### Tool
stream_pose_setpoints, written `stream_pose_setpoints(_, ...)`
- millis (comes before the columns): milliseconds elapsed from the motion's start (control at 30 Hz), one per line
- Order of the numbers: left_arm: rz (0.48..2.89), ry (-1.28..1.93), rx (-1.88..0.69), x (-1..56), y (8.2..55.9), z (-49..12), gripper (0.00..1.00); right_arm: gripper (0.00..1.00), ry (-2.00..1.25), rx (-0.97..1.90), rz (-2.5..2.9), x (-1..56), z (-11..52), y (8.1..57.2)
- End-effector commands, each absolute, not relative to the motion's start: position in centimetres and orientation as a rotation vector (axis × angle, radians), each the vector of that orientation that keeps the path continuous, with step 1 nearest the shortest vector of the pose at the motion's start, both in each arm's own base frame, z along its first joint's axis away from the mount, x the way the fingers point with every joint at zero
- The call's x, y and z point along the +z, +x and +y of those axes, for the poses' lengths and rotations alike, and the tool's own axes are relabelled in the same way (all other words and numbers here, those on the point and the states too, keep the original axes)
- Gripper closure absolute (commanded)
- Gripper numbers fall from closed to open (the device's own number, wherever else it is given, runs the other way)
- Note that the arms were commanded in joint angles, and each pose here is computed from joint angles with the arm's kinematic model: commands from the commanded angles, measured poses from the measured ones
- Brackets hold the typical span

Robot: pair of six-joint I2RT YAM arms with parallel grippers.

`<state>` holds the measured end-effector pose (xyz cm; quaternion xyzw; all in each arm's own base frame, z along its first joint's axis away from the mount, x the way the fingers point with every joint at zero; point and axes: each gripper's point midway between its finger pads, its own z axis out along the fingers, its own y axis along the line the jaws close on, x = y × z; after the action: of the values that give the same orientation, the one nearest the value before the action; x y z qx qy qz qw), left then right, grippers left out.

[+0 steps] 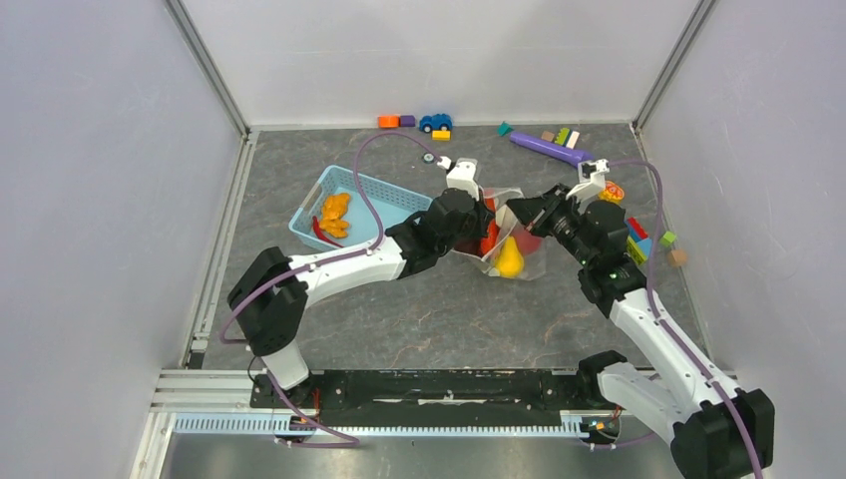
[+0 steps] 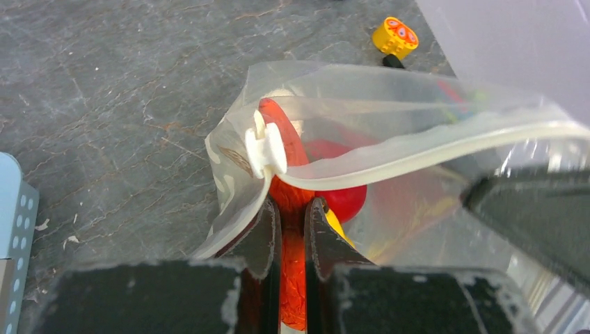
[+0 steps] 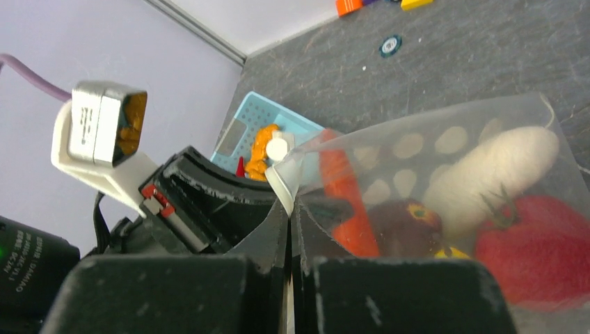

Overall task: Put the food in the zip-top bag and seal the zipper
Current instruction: Place the fake vegetable in the zipper food storage bag.

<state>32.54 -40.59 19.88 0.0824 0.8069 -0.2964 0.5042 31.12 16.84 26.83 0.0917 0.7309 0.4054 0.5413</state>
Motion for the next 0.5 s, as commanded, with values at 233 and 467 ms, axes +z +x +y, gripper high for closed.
stream_pose_setpoints(233,2.011,0.100,-0.764,19.2,33.9,-42.0,0.78,0.99,0.162,1.001,1.767,25.8,18.1,30.5)
stream_pose_setpoints(467,1.992,0.203,-0.812,20.1,32.9,-42.6,0.41,0.99,0.160,0.997,1.787,25.3,18.2,30.8)
